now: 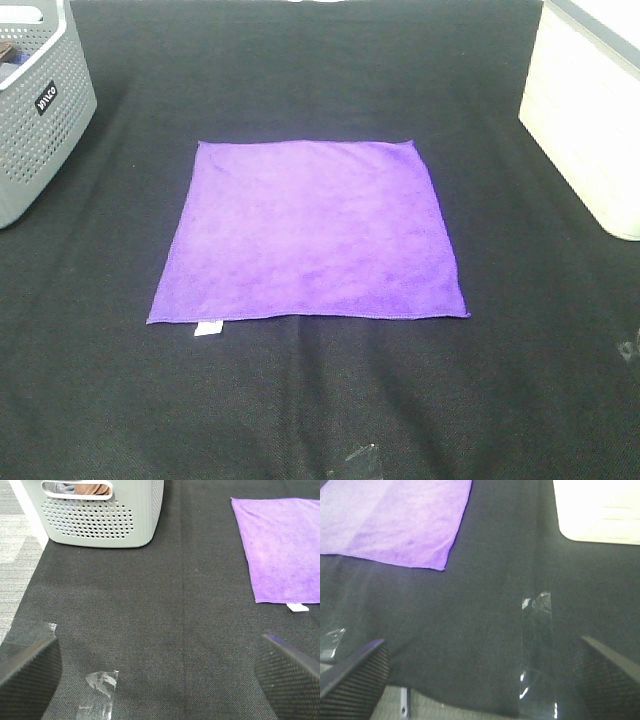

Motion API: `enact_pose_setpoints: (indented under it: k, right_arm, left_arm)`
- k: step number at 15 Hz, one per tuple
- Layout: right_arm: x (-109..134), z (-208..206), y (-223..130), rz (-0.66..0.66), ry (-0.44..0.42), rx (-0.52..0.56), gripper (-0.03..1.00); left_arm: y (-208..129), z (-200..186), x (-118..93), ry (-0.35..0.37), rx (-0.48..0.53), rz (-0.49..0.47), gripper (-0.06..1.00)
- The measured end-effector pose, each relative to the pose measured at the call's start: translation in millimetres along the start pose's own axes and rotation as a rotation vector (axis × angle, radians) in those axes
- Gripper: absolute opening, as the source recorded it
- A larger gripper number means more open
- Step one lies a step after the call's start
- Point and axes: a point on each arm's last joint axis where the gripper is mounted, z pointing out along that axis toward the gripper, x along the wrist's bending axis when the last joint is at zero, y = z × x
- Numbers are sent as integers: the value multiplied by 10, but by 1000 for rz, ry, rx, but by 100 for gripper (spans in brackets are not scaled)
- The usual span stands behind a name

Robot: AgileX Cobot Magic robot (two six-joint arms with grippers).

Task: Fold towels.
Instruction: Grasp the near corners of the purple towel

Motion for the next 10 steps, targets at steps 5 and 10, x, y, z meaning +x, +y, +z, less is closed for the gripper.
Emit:
enact_pose_setpoints:
  k: [5,10]
  right_arm:
    - [-57,377,881,141,70,323,95]
    - [-31,1481,1470,165,347,506,95]
  left_arm:
    - [783,368,-124,-131,334,-31,99]
    - [1331,1470,-272,-345,626,0,98]
